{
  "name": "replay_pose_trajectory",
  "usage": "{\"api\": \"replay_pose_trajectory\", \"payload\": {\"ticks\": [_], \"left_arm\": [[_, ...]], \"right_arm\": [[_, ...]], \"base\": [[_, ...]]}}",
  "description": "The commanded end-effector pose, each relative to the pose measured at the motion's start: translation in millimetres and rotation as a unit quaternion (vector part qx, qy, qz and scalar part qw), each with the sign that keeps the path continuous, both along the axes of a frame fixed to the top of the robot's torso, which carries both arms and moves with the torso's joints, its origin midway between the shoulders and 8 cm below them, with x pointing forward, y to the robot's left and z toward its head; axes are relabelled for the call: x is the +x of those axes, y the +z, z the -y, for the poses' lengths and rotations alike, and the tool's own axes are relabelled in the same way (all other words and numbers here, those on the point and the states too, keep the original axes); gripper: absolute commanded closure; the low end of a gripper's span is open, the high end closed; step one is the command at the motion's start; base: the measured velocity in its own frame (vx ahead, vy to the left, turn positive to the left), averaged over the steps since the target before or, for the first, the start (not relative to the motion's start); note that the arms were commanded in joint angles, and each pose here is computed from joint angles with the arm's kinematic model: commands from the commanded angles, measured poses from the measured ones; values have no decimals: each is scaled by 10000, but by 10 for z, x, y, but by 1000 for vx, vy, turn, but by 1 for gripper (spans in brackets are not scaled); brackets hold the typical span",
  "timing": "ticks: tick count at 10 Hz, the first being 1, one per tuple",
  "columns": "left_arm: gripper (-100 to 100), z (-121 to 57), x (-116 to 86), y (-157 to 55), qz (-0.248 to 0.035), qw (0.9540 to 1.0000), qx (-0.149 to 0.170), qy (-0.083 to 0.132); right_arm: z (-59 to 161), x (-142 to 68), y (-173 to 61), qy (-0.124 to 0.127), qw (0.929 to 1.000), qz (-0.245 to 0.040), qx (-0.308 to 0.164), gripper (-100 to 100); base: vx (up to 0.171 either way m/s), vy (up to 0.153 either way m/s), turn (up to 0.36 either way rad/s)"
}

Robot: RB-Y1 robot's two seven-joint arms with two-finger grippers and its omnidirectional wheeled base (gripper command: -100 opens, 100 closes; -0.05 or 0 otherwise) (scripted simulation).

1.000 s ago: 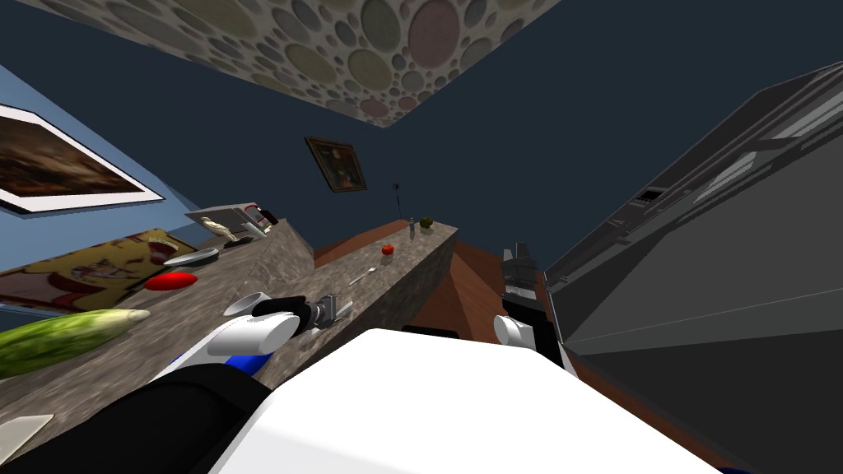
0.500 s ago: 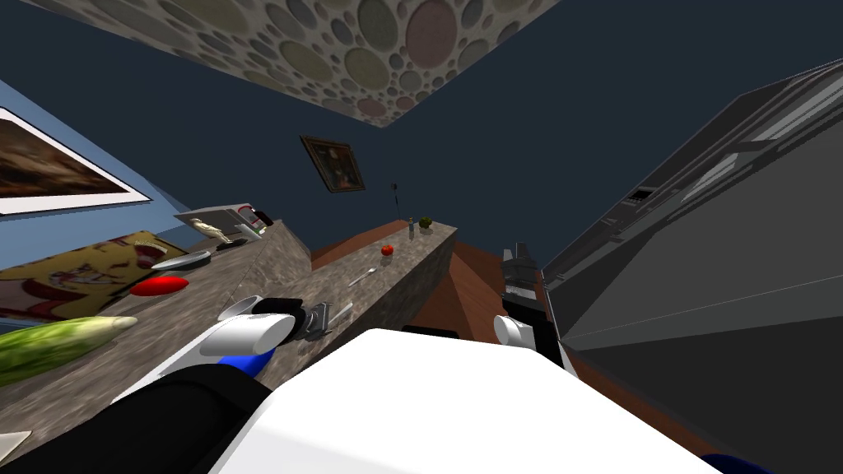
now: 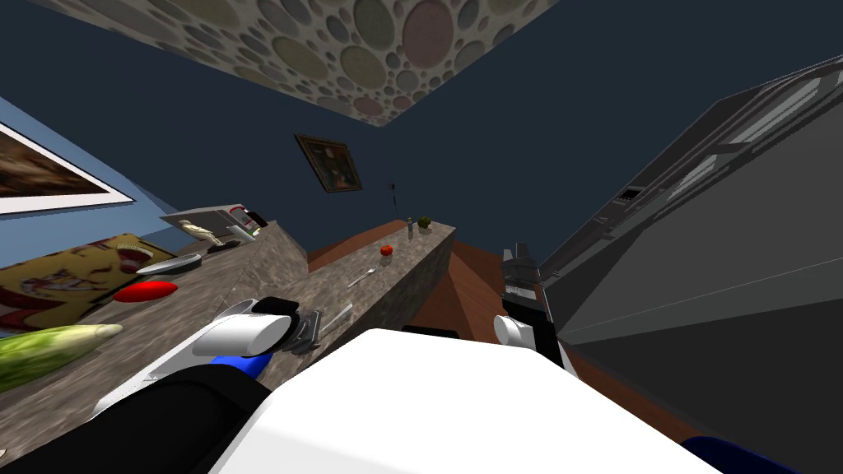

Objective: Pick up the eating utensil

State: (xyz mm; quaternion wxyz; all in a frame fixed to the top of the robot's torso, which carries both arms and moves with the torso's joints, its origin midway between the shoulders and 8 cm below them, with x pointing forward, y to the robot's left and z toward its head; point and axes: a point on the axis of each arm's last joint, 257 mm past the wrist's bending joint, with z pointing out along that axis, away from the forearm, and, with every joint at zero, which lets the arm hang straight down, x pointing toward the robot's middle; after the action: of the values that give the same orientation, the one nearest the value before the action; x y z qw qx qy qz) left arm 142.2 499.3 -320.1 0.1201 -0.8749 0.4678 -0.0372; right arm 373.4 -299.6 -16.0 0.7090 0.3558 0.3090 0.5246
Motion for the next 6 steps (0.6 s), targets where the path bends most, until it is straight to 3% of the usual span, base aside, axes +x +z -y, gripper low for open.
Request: {"api": "replay_pose_trajectory", "payload": {"ticks": [1,2,3,4,6], "left_arm": [[-100,-22,-105,-16,-206,9998,8,45],[-100,-8,-64,-1,-121,9999,6,21],[0,-7,-76,-3,-144,9999,5,30],[-100,-77,-81,-73,-140,9999,4,98],[-100,-144,-90,-145,-140,9998,3,165]], "right_arm": [[0,0,0,0,10000,0,0,0],[0,0,0,0,10000,0,0,0],[0,0,0,0,10000,0,0,0],[0,0,0,0,10000,0,0,0],[0,0,0,0,10000,0,0,0]], "base": [[-12,13,-40],[-5,5,-12],[0,0,0],[-16,-14,-88],[-29,-18,-81]]}}
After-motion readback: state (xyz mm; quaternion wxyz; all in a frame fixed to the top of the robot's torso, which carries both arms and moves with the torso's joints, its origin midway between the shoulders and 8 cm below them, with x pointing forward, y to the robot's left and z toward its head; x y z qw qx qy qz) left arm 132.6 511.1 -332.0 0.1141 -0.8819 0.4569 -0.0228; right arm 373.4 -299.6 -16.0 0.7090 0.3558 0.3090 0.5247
